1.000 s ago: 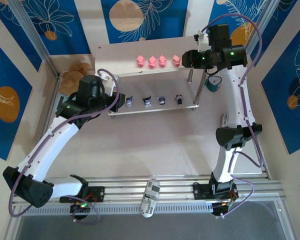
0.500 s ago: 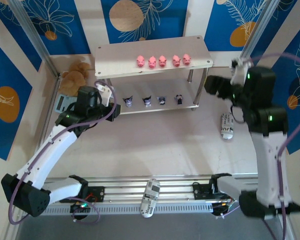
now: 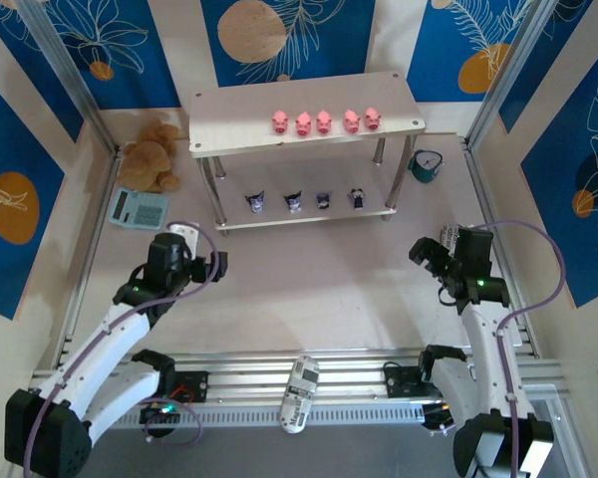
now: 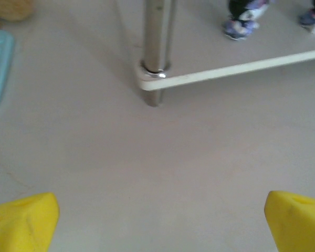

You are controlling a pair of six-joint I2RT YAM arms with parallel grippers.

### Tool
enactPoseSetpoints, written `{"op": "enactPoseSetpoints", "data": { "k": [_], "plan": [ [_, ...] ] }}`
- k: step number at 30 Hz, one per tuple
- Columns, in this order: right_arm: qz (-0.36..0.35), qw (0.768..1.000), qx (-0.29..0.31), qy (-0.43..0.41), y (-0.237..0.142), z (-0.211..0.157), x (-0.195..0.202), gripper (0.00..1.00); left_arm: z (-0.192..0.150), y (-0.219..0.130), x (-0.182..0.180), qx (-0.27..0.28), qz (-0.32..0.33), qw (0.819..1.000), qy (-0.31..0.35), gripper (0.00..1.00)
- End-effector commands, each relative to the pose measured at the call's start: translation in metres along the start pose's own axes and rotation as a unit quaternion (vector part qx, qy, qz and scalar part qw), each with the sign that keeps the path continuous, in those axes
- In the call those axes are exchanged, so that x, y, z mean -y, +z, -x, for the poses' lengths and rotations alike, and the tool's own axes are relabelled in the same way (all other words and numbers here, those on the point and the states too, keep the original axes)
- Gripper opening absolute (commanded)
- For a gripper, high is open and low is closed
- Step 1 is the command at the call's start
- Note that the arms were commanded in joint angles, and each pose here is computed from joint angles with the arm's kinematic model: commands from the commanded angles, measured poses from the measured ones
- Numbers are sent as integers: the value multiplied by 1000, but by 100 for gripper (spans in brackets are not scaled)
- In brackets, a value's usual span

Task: Place and organize the plastic toys onto the shelf

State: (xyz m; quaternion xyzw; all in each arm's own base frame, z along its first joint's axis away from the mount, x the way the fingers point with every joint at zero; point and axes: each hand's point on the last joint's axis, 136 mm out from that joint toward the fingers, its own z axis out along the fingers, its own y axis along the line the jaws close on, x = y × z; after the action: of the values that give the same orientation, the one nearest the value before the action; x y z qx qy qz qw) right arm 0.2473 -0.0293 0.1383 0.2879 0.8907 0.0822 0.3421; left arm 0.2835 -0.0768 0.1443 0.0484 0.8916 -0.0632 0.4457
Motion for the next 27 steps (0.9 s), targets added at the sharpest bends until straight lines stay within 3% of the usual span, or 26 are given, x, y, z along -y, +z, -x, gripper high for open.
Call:
{"op": "enactPoseSetpoints", "data": {
  "k": [1,8,15,25,27],
  "plan": [
    [-6,998,52,32,8,25,4,99,29,-3,-29,90,73,993,-27,100],
    [1,996,63,57,20,25,10,99,32,7,-63,151,170,974,2,100],
    [-5,996,69,52,23,28,13,99,36,26,-64,209,179,961,42,100],
    [-3,995,86,40,28,33,13,99,29,74,-47,219,163,953,131,100],
    [-4,995,93,41,29,34,14,99,31,66,-54,253,189,941,118,100]
  ]
}}
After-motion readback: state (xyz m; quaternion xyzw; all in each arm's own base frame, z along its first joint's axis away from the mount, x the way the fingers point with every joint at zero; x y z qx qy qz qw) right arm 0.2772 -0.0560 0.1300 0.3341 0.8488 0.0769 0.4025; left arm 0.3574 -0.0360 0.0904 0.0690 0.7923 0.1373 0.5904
